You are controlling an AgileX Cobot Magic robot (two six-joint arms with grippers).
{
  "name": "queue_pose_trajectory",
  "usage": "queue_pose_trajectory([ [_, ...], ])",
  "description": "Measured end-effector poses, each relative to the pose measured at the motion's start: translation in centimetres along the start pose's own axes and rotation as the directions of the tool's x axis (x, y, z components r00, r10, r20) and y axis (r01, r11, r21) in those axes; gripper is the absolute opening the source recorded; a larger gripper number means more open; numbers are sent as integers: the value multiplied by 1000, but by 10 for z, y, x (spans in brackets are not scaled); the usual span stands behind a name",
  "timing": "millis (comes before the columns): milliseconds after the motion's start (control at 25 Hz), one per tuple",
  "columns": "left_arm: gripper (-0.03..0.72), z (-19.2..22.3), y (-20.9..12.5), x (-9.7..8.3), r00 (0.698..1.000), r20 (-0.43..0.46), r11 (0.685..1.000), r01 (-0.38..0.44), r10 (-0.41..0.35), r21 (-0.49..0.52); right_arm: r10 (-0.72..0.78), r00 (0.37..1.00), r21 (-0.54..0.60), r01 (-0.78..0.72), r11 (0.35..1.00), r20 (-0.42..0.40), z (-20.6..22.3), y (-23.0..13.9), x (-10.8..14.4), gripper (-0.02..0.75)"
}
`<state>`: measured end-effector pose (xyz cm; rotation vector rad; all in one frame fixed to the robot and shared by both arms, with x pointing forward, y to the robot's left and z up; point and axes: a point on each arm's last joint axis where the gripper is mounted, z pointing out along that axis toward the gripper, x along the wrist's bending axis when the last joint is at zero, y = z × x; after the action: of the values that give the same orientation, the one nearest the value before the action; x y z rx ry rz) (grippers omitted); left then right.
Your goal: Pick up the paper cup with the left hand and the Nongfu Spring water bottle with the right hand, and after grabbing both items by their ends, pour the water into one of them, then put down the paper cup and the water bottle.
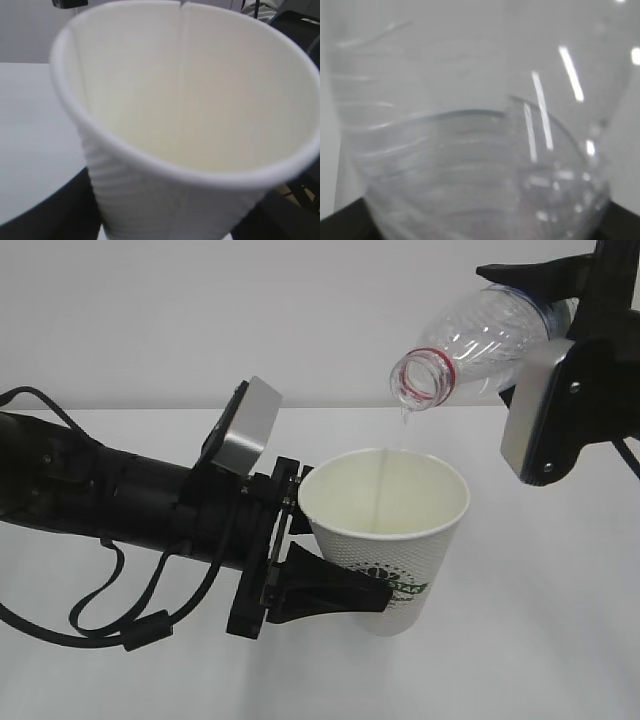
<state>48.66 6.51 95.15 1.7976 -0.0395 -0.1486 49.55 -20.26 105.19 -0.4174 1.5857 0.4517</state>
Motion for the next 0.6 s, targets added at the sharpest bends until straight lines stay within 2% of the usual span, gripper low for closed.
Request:
queue_pose_trajectory([
  [600, 501, 0, 0, 0, 1000, 4, 1000, -2, 2, 3, -15, 1000, 0, 15, 1000, 0, 0, 0, 0, 503],
])
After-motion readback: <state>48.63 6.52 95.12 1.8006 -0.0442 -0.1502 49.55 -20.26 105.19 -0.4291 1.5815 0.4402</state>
